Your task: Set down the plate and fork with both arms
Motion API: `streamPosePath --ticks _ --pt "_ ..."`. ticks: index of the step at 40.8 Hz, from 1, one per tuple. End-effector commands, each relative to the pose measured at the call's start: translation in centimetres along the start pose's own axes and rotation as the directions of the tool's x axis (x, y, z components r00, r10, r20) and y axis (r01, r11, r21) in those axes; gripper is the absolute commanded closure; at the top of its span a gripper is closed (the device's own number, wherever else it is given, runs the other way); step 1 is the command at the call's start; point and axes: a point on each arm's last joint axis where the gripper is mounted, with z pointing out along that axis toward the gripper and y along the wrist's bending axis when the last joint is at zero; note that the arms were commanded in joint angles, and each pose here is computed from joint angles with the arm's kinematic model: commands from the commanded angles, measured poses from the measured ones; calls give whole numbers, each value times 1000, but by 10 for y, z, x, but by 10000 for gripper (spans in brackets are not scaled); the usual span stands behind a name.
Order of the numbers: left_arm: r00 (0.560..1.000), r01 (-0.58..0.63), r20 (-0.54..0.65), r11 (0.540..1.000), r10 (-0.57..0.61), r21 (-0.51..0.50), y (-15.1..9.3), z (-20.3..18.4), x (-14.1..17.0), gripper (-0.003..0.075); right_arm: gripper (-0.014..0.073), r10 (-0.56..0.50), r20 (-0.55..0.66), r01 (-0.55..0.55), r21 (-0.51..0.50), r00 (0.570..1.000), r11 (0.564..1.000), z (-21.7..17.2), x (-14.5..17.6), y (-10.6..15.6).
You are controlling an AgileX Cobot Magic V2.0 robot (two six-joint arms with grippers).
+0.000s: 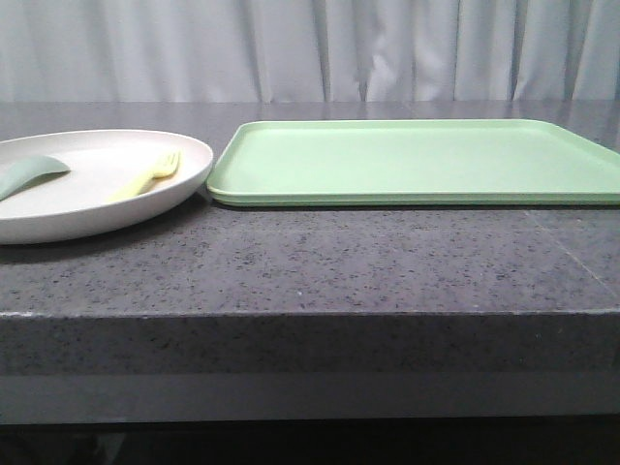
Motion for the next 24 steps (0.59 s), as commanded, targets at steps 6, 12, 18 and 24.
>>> streamPosePath --ticks 6,12,18,24 --pt "993 8 119 1000 -8 3 0 -1 -20 37 4 -15 129 15 0 992 1000 -2 -21 1" --pt "996 8 93 1000 -8 2 0 4 -24 38 4 -15 130 15 0 991 1000 -2 -21 1" --pt "997 23 -75 1000 -23 -5 1 29 -38 38 4 -15 131 15 0 991 1000 -2 -21 1" --pt "929 19 -369 1000 -26 -21 1 70 -47 38 4 -15 130 15 0 991 1000 -2 -21 1"
